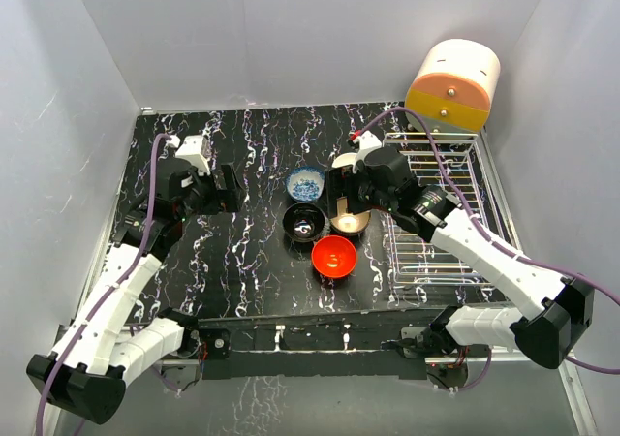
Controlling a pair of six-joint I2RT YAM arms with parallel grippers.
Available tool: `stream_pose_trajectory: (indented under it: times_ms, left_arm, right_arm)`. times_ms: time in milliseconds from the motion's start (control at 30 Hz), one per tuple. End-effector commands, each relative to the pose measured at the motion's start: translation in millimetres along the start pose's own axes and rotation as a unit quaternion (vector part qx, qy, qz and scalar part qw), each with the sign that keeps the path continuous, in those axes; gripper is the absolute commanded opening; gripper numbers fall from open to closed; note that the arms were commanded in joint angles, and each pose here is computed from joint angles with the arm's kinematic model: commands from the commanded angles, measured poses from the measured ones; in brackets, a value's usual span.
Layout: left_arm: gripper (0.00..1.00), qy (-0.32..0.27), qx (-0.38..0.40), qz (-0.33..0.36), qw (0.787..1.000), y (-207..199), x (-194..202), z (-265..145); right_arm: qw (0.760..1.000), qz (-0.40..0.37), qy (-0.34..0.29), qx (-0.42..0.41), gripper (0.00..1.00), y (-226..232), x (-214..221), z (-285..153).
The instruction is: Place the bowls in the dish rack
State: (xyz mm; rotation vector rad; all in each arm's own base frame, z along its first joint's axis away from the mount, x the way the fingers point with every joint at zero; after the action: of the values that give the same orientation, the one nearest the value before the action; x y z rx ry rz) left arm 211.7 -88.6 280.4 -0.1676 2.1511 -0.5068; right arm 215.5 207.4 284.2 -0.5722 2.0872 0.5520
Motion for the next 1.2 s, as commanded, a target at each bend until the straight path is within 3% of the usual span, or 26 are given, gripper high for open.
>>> stream_pose_trajectory:
  times_ms: [0,267,633,967,1167]
  left_arm:
    - [0.97,-0.014,-0.005,0.001,1.000,0,-3,-12]
    - [0.97,-0.002,-0.014,0.005,1.000,5,3,-7]
    - [0.97,0.000,-0.020,0.002,1.000,9,10,-5]
    - [0.97,-0.002,-0.025,-0.003,1.000,10,10,-8]
    - [0.97,-0.024,-0.032,0.000,0.999,10,4,-26]
  right_arm:
    - [0.999,-0.014,-0.044,0.003,0.99,2,-20,-16]
    - [0.995,-0.046,-0.085,-0.028,0.99,3,-10,-34]
    - [0.996,-0.048,0.050,-0.052,0.99,19,62,-7]
    - [0.987,-0.097,0.124,-0.045,0.83,65,100,27]
    - [0.981,-0.107,0.160,0.000,0.77,69,123,47]
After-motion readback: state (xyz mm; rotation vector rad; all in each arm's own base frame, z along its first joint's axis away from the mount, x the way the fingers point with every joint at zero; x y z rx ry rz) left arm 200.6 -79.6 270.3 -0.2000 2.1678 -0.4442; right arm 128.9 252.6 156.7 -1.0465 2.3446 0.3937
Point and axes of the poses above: each gripper's point midway between its finger pads, its own z axis out along the fingers, its own y axis along the line the jaws close on, x = y × z, the point moved 8 cm from there along -z, back along the fingers, and after that the axes turned 11 degrees about -z, right-handed, at the moved point
